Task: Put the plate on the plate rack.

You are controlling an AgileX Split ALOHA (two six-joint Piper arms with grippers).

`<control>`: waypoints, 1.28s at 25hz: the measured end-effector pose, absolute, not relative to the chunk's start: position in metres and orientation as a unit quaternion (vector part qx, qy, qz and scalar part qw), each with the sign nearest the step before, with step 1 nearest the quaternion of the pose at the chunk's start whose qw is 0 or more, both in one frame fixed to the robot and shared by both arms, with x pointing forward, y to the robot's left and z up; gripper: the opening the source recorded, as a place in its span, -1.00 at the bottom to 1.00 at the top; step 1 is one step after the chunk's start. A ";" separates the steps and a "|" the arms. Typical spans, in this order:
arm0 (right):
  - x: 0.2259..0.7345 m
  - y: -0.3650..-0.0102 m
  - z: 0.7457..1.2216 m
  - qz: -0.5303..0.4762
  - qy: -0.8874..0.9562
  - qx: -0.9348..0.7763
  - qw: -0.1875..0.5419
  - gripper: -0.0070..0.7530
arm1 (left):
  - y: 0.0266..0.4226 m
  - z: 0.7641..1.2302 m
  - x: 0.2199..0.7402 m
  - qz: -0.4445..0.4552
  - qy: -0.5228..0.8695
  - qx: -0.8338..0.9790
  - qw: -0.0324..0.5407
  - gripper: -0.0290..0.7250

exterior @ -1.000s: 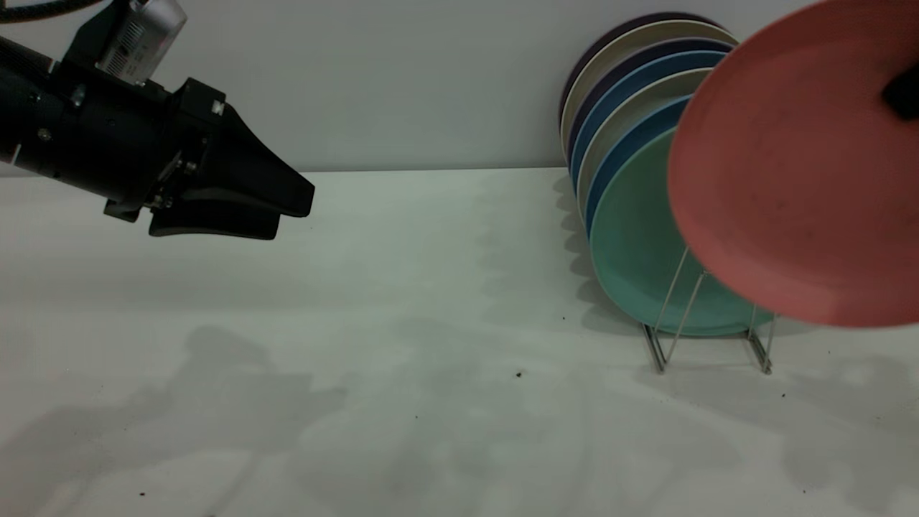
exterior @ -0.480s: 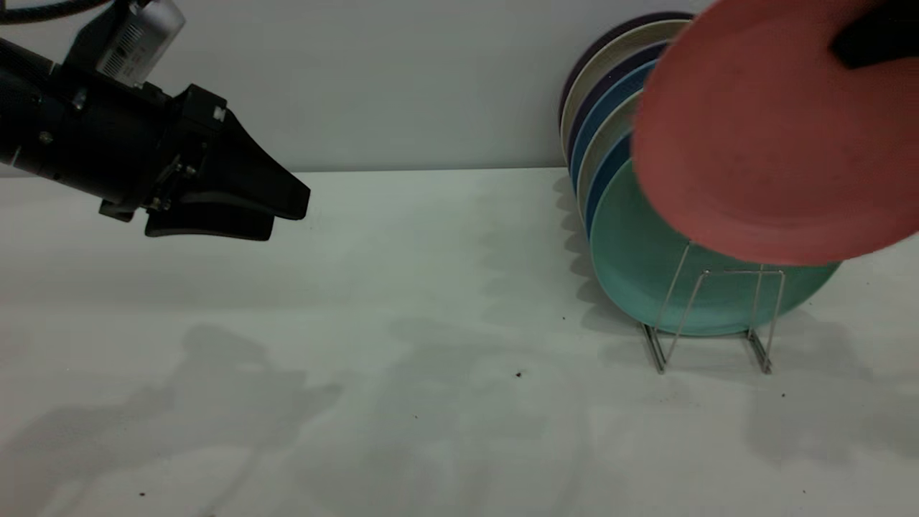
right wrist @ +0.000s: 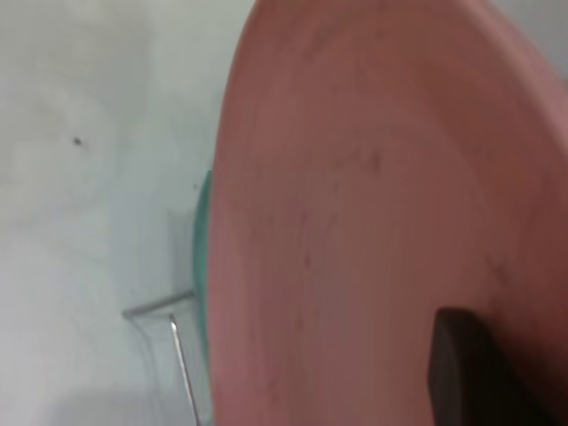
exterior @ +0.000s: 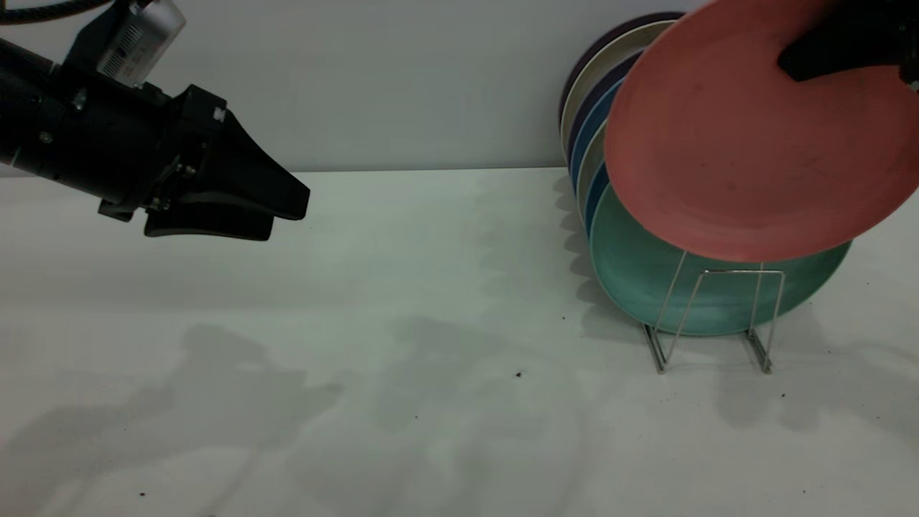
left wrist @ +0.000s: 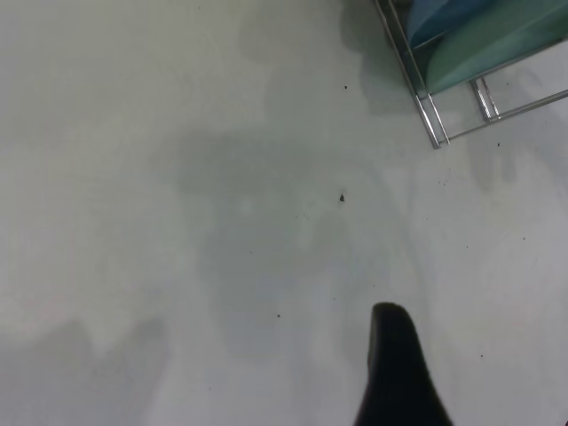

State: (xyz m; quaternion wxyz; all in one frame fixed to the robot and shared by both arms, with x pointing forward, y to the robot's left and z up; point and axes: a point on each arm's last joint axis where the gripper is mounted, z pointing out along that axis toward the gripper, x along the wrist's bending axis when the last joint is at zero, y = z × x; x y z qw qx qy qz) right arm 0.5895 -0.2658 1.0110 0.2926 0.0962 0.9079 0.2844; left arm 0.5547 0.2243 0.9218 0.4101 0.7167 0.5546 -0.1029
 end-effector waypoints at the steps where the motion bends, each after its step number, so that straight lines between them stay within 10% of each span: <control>1: 0.590 -0.266 1.009 0.282 0.909 0.096 0.292 -0.67 | 0.224 0.922 0.555 -0.103 0.555 0.717 0.410 0.40; 17: 0.604 -0.268 0.966 0.266 0.925 0.114 0.246 -0.63 | 0.224 0.922 0.555 -0.101 0.555 0.717 0.409 0.40; 25: 0.604 -0.268 0.966 0.271 0.923 0.118 0.245 -0.04 | 0.225 0.922 0.555 -0.101 0.555 0.717 0.409 0.40; 32: 0.600 -0.264 0.979 0.306 0.911 0.148 0.236 0.07 | 0.226 0.921 0.556 -0.091 0.563 0.714 0.405 0.40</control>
